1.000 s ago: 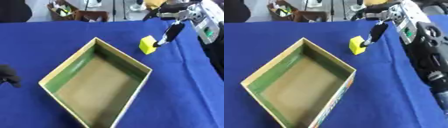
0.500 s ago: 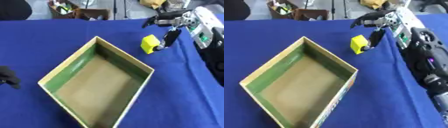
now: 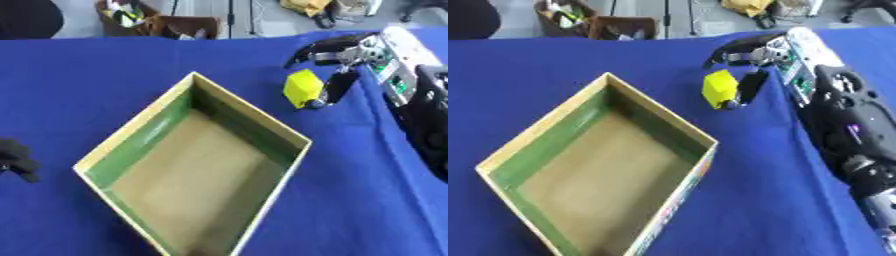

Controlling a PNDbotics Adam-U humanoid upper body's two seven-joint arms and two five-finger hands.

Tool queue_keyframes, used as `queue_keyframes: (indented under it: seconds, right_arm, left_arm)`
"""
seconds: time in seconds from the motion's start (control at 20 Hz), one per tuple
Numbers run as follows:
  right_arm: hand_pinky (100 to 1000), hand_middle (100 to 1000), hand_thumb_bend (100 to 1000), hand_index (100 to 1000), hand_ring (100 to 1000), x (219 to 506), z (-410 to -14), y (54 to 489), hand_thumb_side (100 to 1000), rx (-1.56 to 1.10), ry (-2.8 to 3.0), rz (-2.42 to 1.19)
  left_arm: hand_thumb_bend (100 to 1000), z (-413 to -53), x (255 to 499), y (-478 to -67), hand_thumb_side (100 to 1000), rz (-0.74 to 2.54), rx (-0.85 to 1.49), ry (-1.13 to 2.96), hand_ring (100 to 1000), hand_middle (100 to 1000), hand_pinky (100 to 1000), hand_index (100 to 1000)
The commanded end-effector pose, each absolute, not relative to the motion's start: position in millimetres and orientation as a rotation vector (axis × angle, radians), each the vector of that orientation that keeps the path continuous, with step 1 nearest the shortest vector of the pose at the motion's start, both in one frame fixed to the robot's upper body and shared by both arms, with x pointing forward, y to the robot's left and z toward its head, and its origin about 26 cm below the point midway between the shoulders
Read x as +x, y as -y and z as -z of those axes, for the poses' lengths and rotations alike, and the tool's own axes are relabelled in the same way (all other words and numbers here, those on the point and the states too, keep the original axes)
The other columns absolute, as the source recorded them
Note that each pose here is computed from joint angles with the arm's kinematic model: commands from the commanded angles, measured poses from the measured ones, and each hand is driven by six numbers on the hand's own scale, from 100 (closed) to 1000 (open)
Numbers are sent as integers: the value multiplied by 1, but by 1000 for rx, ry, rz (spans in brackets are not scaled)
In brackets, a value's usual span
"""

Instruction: Pick up objects on the table and place them in the box.

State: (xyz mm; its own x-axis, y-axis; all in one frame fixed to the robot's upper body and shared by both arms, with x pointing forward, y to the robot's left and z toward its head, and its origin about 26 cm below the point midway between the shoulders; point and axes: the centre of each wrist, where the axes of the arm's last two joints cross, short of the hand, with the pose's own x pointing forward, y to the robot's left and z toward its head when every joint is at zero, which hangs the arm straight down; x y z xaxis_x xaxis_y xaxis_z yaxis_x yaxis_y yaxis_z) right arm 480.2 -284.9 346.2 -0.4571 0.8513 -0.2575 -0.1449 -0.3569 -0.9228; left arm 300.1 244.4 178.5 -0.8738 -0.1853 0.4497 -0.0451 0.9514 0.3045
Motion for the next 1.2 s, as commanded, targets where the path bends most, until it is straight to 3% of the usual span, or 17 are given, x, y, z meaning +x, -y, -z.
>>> queue_keyframes:
  seconds: [0.05,0.25,0.35,0.45,0.7,0.75,0.8,0.95,1.1,1.2]
  right_arm:
    - [899,926,349,1000,958,477,-359,295,255,-986,1023,-2060]
    - [888,876,264,1000,945,478,-356,297,254,-979,1016,-2056]
    - [872,800,198,932,922,478,-357,297,264,-973,1031,-2052]
    - [842,656,100,807,879,477,-359,296,281,-976,1069,-2043]
    - [763,379,100,438,760,474,-361,294,267,-1012,1181,-2003]
    - [758,371,100,419,754,475,-360,293,267,-1020,1194,-1995]
    - [731,330,100,346,722,475,-359,293,234,-1028,1205,-1986]
    - [691,263,100,270,661,475,-360,291,208,-1044,1248,-1960]
    - [613,191,100,231,598,473,-364,289,100,-1062,1310,-1922]
    - [565,156,100,198,559,473,-363,290,100,-1069,1343,-1887]
  left_arm:
    - [100,-185,298,-242,813,408,163,2639,505,558,403,723]
    - [100,-184,298,-241,812,410,163,2638,504,559,403,722]
    - [100,-184,298,-241,810,410,164,2637,504,558,403,722]
    - [100,-184,298,-241,808,410,164,2637,504,559,403,721]
    - [100,-184,298,-241,807,410,163,2637,504,559,403,721]
    - [100,-184,298,-241,807,410,164,2637,504,559,403,721]
    - [100,-184,298,-241,806,409,164,2636,504,559,403,720]
    - [100,-184,298,-241,807,409,166,2634,504,558,404,719]
    - [100,-183,298,-241,807,409,166,2631,504,558,405,718]
    - [100,-183,298,-242,803,406,166,2630,504,558,405,718]
